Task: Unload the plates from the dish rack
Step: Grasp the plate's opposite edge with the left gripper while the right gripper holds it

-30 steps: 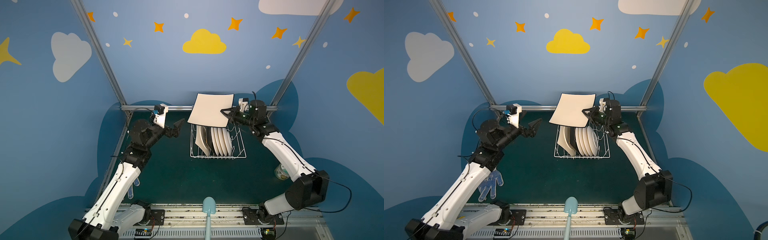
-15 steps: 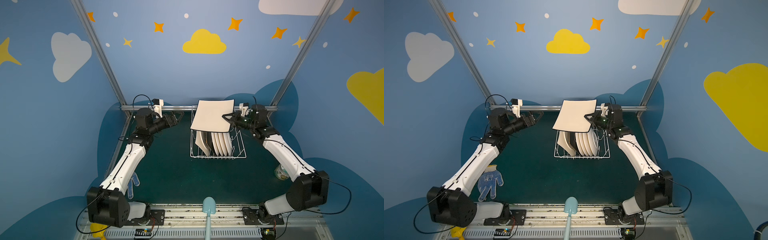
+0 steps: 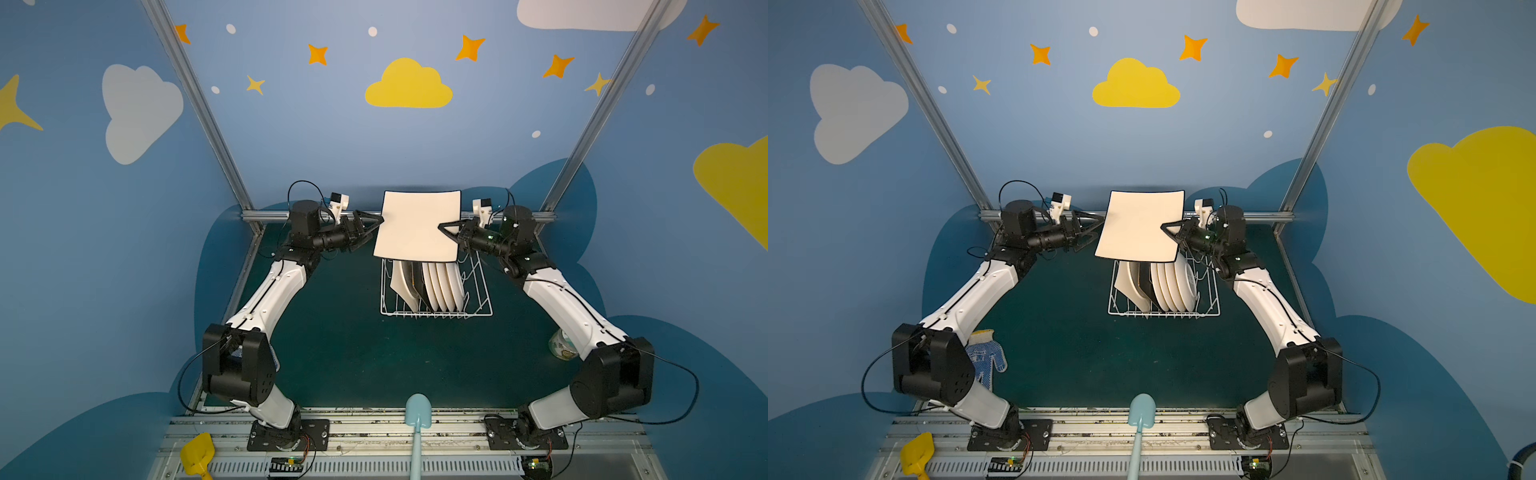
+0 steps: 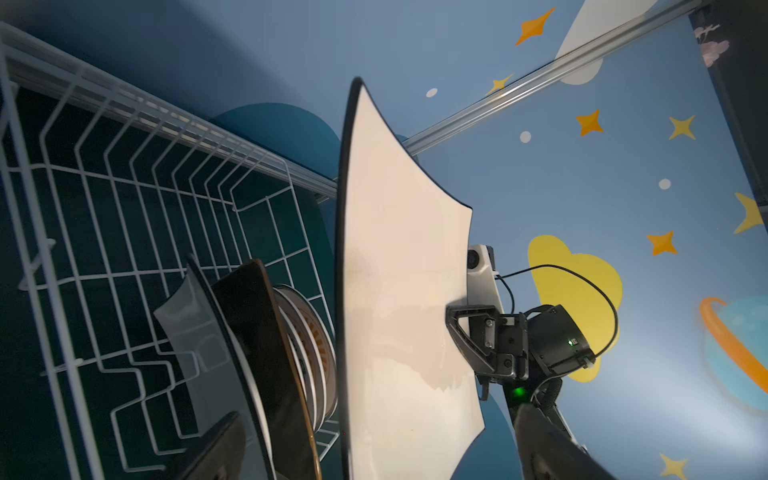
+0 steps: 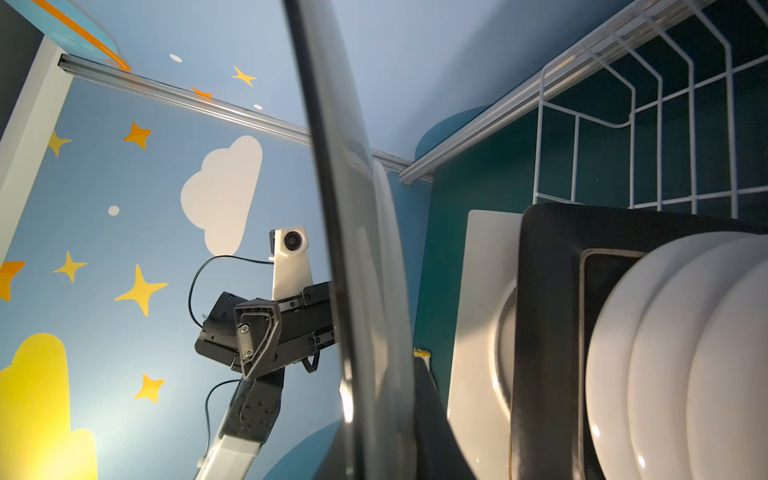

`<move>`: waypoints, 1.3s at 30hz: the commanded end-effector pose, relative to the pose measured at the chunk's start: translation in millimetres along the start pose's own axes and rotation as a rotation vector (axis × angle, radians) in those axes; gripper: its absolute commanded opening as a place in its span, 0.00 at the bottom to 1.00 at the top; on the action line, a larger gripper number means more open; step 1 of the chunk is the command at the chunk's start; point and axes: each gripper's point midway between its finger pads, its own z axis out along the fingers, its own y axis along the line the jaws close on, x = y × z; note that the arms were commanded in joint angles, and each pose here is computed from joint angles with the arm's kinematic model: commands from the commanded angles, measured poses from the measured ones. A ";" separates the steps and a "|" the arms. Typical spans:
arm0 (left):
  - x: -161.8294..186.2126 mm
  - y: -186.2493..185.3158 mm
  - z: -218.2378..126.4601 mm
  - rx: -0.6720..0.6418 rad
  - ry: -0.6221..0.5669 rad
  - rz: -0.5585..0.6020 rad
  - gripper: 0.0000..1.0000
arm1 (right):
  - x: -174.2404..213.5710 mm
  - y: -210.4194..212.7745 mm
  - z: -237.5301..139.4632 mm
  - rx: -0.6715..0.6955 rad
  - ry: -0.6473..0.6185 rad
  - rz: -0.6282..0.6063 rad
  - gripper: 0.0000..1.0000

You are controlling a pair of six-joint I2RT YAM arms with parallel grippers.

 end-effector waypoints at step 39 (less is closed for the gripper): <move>44.8 -17.1 24.9 0.115 0.235 -0.041 0.30 | 6.9 54.2 18.7 -0.273 0.112 -0.178 0.00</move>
